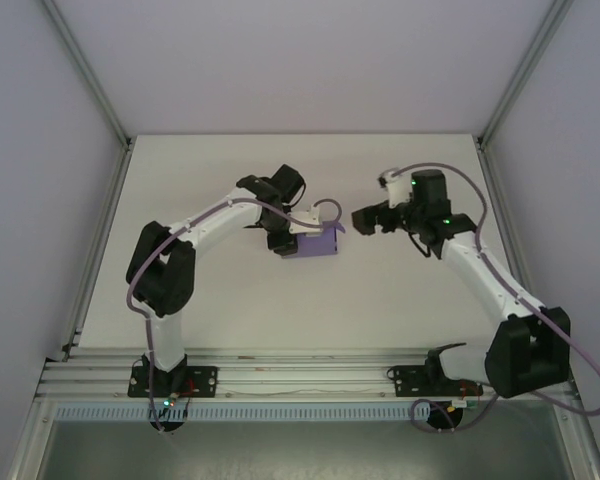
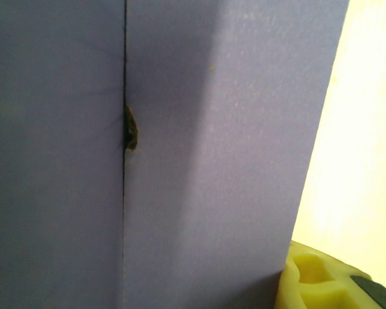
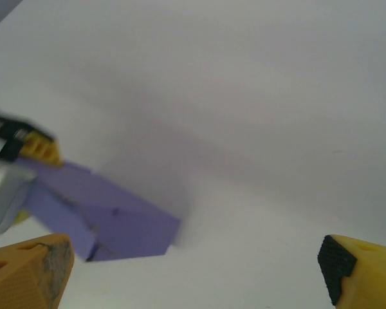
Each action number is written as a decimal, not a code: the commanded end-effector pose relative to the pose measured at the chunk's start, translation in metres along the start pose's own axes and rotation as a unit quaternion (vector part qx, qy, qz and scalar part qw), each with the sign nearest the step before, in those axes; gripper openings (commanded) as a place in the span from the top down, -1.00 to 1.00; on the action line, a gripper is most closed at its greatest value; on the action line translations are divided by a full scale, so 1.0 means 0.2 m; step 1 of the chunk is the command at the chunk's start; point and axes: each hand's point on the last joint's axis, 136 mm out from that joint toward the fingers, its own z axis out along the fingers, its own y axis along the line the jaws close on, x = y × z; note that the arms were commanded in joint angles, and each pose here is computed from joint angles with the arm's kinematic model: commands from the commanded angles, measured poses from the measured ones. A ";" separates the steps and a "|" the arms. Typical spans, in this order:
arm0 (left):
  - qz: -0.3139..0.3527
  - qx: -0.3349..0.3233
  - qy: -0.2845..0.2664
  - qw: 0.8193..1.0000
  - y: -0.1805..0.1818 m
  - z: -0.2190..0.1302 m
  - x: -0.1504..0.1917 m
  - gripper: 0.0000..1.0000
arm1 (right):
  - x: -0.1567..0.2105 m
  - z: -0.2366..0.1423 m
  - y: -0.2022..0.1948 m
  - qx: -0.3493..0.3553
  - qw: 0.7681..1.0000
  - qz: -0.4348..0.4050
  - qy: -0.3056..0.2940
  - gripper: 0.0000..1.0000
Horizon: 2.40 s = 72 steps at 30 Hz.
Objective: Assemble paper box
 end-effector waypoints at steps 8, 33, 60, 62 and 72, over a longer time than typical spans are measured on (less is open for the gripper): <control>-0.021 0.043 0.044 0.998 -0.01 0.06 0.03 0.23 | 0.08 0.19 0.20 -0.097 0.988 -0.073 0.094 -0.33; -0.034 0.032 0.053 0.998 0.03 0.08 0.00 0.23 | 0.02 0.33 0.19 -0.088 0.993 0.039 0.066 1.00; -0.055 0.010 0.028 0.998 0.08 0.09 -0.07 0.10 | 0.43 0.51 0.02 0.140 0.983 0.109 0.038 1.00; -0.057 0.005 0.025 0.998 0.08 0.09 -0.08 0.05 | 0.47 0.52 0.01 0.143 0.983 0.110 0.044 1.00; -0.077 -0.034 -0.001 0.996 0.15 0.02 -0.13 -0.24 | 0.52 0.54 0.01 0.146 0.984 0.097 0.030 1.00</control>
